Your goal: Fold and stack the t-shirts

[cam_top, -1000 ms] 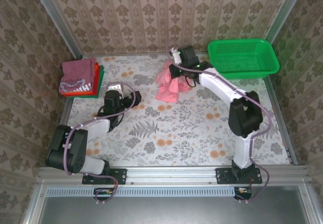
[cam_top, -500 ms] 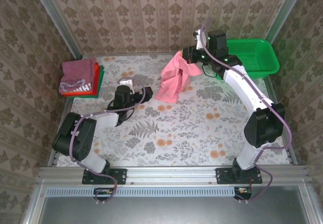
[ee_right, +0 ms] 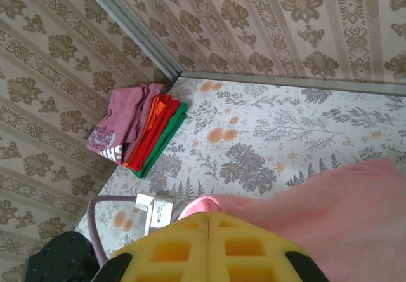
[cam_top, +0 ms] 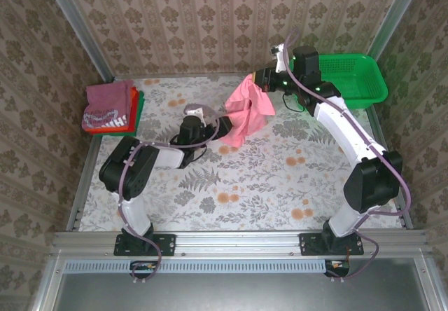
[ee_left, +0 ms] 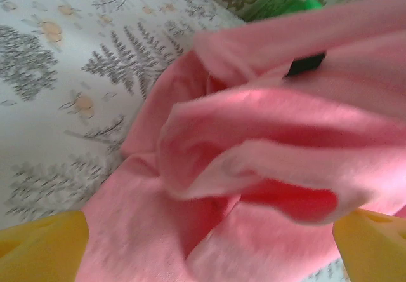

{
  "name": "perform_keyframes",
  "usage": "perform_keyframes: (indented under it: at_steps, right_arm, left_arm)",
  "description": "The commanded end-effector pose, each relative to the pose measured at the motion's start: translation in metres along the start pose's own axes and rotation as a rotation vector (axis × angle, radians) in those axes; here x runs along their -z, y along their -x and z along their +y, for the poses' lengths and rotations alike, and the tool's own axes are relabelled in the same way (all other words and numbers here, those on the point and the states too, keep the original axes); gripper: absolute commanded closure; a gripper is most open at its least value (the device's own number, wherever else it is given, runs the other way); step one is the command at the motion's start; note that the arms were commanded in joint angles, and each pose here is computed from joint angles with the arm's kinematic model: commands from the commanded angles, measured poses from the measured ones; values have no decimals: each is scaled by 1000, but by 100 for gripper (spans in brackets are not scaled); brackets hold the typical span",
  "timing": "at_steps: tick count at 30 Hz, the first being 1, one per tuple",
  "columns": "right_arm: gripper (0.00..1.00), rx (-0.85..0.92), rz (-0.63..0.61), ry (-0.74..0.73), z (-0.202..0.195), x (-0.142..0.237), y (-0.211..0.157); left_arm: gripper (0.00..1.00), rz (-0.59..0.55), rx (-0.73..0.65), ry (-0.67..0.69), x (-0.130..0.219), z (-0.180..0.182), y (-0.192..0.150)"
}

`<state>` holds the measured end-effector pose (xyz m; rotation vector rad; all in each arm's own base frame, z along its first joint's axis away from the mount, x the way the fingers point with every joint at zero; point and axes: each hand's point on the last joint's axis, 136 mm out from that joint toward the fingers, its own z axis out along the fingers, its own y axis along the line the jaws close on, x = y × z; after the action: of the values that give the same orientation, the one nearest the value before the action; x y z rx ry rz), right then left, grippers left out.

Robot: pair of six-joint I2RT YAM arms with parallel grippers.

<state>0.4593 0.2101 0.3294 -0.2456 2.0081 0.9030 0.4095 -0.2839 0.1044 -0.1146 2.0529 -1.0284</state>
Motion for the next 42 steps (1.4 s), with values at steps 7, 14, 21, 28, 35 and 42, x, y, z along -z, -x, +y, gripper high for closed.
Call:
perform_keyframes:
  at_steps: [7,14,21,28,35,42]
  right_arm:
    - [100,-5,-40,32,6,10,8]
    - [100,12,-60,24,10,19,16]
    - [100,49,-163,-3,17,47,56]
    - [100,143,-327,1,46,91,119]
    - [100,239,-407,53,87,113,179]
    - [100,239,-393,204,123,113,187]
  left_arm:
    - [4,-56,126,-113,-23,-23,24]
    - [81,-31,138,-143,-47,-29,27]
    - [100,-86,27,-83,-38,-19,62]
    - [100,-154,-108,-65,-36,-20,136]
    - [100,-238,-244,-78,-73,-51,229]
    - [100,-312,-242,-47,-77,-51,274]
